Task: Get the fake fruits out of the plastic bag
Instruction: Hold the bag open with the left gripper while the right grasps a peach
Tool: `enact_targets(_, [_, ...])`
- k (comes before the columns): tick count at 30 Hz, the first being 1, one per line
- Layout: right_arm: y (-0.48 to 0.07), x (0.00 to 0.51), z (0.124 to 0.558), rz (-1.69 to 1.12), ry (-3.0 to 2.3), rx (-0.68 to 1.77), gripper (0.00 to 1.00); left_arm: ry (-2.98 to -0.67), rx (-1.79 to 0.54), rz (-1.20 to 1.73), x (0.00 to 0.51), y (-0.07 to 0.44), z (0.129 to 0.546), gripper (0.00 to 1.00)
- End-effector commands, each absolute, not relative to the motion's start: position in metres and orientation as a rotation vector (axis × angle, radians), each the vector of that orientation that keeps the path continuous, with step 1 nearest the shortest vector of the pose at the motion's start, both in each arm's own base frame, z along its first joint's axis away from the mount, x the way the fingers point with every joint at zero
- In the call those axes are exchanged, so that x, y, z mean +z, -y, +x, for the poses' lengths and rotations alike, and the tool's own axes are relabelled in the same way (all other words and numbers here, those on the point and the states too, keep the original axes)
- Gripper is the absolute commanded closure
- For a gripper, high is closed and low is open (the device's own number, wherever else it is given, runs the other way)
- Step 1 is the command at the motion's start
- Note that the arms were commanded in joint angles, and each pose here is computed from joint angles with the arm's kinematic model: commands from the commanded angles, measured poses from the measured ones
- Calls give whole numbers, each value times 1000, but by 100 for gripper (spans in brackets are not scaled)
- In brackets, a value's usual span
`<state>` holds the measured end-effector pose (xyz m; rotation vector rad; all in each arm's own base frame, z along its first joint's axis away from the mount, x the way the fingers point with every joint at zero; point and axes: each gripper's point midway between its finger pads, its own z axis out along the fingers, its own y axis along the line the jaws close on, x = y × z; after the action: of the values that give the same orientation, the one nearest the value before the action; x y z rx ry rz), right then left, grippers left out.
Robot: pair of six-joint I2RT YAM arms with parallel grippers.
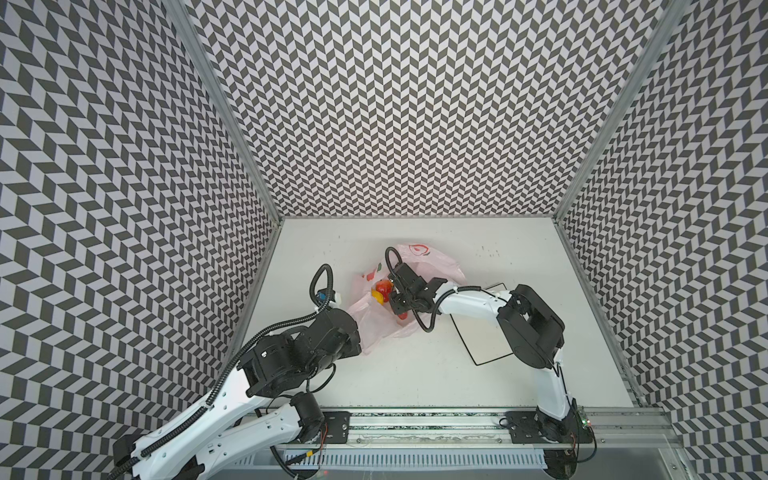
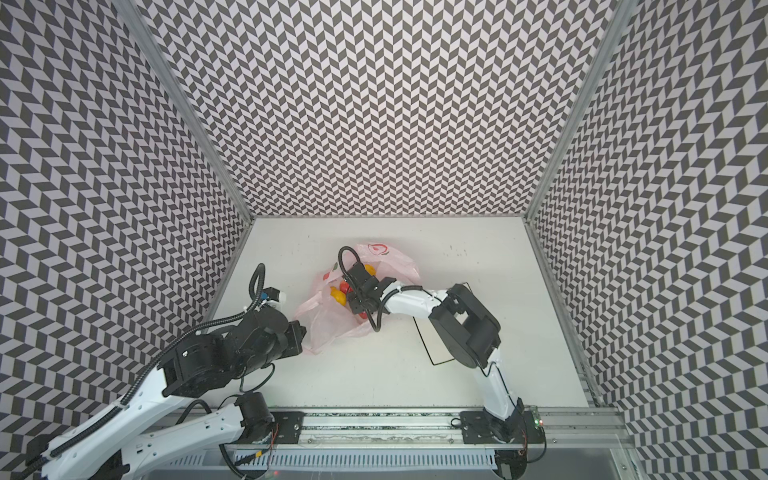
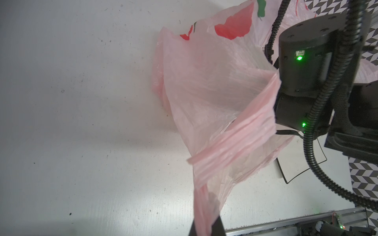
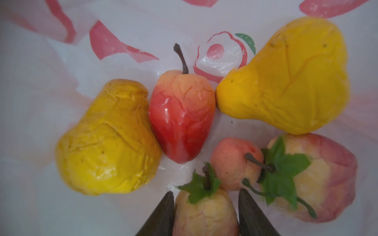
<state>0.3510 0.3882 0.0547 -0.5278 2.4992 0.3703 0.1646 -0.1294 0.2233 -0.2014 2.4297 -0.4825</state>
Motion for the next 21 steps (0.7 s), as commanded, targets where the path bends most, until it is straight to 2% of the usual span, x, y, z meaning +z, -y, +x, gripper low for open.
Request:
enact_targets(1, [-399,89,359,-483,-2414,442,55,-2420,-458,-208,226,125,166,100])
enact_targets(12, [-400,144,357,-446,-2316,652,58,-2428,-513,-56,222,147,168,100])
enact_targets(21, [-396,163,354,-429,-2257,764,60,-2440,-522,11,219,158,170,100])
